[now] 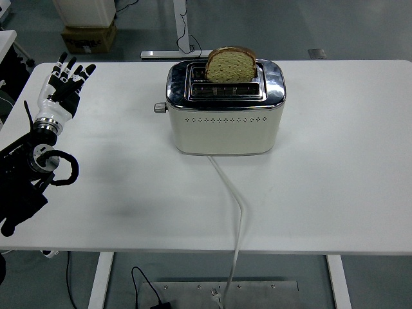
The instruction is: Press down toaster
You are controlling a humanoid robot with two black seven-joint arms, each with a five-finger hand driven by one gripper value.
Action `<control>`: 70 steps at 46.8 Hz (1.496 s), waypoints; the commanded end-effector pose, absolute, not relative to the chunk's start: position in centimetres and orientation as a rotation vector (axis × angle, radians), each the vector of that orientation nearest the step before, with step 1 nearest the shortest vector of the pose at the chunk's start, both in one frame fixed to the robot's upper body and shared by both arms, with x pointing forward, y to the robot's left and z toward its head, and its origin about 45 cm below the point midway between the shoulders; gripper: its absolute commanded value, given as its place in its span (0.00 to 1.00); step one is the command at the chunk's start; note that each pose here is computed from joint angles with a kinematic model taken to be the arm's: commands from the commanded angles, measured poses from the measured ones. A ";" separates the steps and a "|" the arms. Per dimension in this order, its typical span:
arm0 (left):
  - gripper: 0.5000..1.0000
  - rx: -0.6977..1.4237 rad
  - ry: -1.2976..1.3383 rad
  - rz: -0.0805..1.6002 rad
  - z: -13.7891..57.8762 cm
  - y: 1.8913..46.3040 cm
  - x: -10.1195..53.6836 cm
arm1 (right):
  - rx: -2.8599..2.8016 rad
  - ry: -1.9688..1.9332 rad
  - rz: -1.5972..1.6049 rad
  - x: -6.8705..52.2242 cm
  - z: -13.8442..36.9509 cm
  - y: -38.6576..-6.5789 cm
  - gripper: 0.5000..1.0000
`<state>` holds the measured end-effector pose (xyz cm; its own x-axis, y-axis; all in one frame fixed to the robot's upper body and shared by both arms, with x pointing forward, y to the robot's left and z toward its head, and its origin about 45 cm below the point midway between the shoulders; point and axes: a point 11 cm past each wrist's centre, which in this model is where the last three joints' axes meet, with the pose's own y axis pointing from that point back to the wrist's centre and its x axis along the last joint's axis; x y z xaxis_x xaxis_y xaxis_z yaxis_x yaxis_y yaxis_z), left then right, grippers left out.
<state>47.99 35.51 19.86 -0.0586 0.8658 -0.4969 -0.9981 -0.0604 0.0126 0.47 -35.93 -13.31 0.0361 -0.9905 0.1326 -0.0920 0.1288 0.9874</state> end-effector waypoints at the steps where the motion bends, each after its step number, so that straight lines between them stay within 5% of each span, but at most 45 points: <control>1: 1.00 -0.414 0.409 1.595 19.9 35.5 48.0 | 1.196 -1.302 -1.038 0.5 -13.3 -35.9 0.99; 25: 1.00 -0.216 0.214 1.494 22.1 34.5 49.1 | 1.196 -1.302 -1.038 0.5 -13.3 -35.9 0.99; 50: 1.00 0.073 -0.096 1.363 26.6 38.2 49.0 | 1.196 -1.302 -1.038 0.5 -13.3 -35.9 1.00; 70: 1.00 0.310 -0.326 1.091 27.0 33.3 48.6 | 1.196 -1.302 -1.038 0.5 -13.3 -35.9 1.00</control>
